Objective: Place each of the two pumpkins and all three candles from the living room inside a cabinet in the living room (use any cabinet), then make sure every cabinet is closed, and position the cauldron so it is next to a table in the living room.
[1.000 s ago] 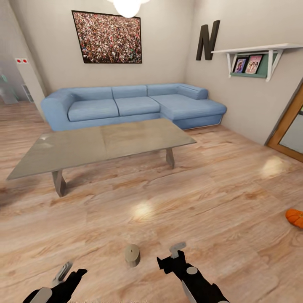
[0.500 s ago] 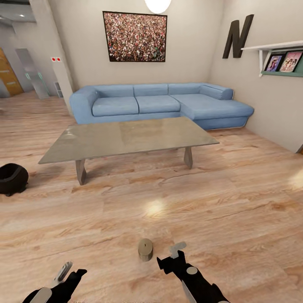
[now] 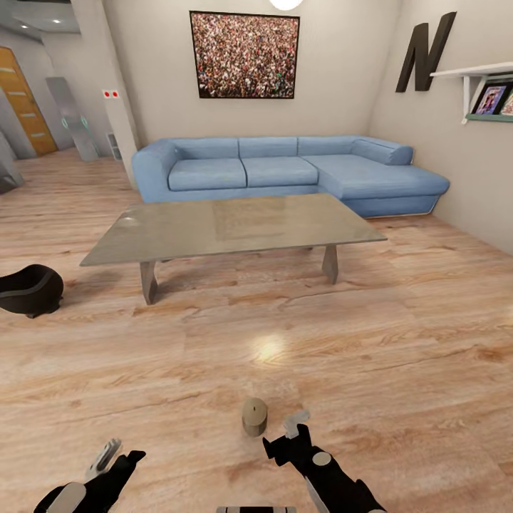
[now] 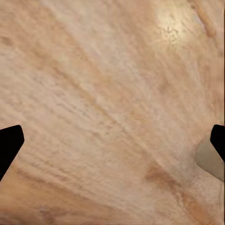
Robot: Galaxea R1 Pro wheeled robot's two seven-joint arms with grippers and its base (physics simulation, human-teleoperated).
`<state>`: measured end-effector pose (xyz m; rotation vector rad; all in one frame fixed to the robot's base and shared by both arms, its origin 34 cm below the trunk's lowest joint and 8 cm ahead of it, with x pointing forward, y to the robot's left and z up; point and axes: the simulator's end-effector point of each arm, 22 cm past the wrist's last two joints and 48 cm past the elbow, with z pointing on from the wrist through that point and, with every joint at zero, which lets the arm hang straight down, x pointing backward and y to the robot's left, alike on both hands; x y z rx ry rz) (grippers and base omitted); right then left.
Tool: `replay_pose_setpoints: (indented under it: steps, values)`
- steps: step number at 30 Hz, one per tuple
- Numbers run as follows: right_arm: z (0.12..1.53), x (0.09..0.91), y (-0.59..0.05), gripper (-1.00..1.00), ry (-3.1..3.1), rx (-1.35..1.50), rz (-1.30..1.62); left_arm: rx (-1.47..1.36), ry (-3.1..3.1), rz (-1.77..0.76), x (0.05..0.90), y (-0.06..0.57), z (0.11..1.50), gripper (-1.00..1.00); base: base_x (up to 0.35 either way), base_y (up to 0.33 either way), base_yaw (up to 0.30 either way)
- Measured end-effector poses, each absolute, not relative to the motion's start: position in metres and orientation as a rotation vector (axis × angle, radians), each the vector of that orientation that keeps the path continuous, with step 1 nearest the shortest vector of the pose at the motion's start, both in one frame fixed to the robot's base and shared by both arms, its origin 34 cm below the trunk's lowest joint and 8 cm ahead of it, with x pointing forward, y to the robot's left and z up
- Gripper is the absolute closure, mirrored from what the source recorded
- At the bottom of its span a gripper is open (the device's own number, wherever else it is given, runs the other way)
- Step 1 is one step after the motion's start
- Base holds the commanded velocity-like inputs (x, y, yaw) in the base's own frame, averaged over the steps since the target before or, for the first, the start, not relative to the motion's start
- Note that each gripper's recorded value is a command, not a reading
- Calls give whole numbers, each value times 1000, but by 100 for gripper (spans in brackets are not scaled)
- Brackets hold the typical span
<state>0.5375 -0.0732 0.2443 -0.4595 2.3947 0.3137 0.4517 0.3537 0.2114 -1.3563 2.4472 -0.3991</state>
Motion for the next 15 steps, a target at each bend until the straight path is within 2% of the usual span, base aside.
replay_pose_setpoints:
  steps: [1, 5, 12, 15]
  values:
    - [245, 538, -73, -100, 2393, -460, 312, -1343, 2436, -400, 458, 358, 216, -100, 0, 0, 0]
    - [269, 575, -82, -100, 2419, -428, 234, -1126, 2176, -573, 575, 356, 327, -100, 0, 0, 0]
    - [297, 625, -94, -100, 2533, -396, 129, -1015, 1980, -712, 629, 344, 420, -100, 0, 0, 0]
    - [307, 633, -96, -100, 2634, -349, 149, -1028, 1850, -863, 647, 334, 468, -100, 0, 0, 0]
